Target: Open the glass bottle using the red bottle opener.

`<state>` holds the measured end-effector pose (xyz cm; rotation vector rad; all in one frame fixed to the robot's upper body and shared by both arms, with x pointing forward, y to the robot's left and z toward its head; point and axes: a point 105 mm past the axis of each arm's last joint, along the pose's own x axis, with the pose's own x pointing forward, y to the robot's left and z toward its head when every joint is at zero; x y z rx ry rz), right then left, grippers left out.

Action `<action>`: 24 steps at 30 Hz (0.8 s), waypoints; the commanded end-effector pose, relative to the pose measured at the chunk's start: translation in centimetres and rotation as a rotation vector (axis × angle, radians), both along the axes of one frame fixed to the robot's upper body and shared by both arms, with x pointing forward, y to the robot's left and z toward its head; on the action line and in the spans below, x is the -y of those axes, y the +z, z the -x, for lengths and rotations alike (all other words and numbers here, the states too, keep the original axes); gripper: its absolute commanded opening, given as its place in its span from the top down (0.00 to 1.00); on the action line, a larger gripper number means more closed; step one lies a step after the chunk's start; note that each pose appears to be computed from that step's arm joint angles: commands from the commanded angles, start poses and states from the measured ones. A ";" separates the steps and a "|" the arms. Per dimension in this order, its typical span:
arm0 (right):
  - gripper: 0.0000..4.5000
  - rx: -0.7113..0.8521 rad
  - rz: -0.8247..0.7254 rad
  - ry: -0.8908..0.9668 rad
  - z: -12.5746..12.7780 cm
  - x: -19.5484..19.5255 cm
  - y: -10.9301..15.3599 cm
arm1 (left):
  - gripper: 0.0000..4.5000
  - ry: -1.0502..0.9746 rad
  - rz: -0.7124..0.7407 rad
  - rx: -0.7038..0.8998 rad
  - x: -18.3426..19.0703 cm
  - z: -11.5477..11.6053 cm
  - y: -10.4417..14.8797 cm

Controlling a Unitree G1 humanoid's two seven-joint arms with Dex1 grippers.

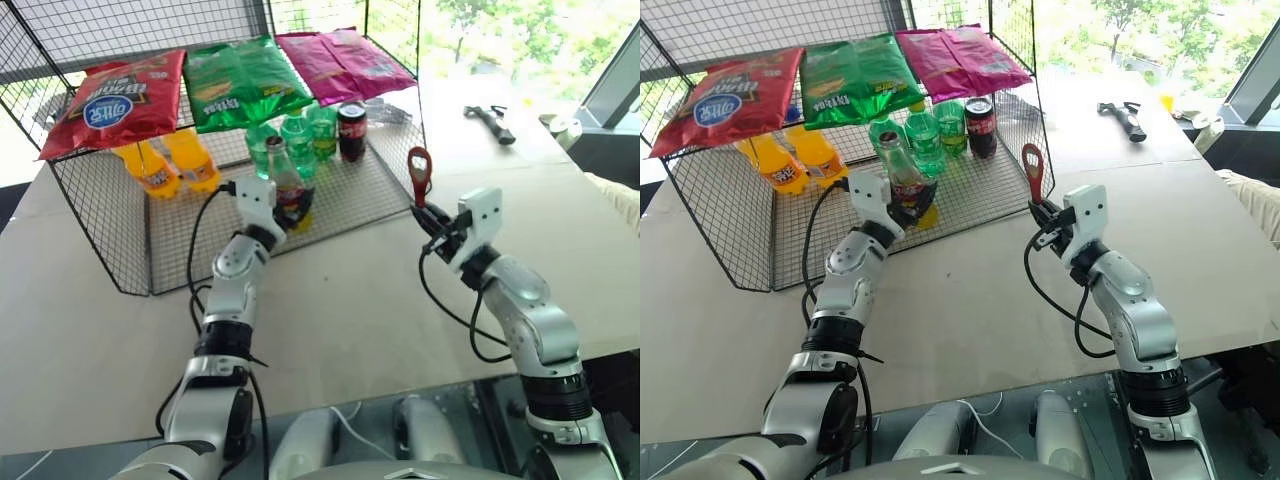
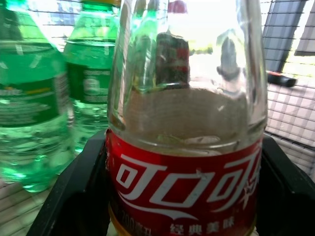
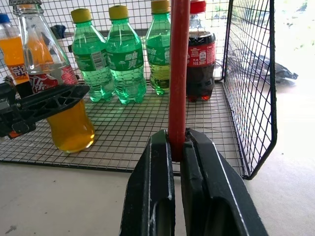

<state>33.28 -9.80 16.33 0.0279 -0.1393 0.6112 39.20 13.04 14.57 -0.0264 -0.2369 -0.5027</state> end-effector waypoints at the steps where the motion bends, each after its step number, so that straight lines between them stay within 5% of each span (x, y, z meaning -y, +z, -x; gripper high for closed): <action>1: 1.00 0.058 -0.009 0.006 0.5 -0.2 1.4 | 0.37 -0.175 0.029 -0.043 2.9 1.8 -0.5; 14: 1.00 0.105 0.036 -0.010 0.3 0.4 2.1 | 0.37 -0.392 -0.059 -0.112 5.6 6.6 -1.9; 24: 1.00 0.314 0.248 0.067 0.9 -1.7 4.5 | 0.37 -0.362 -0.167 -0.005 6.2 6.3 -0.9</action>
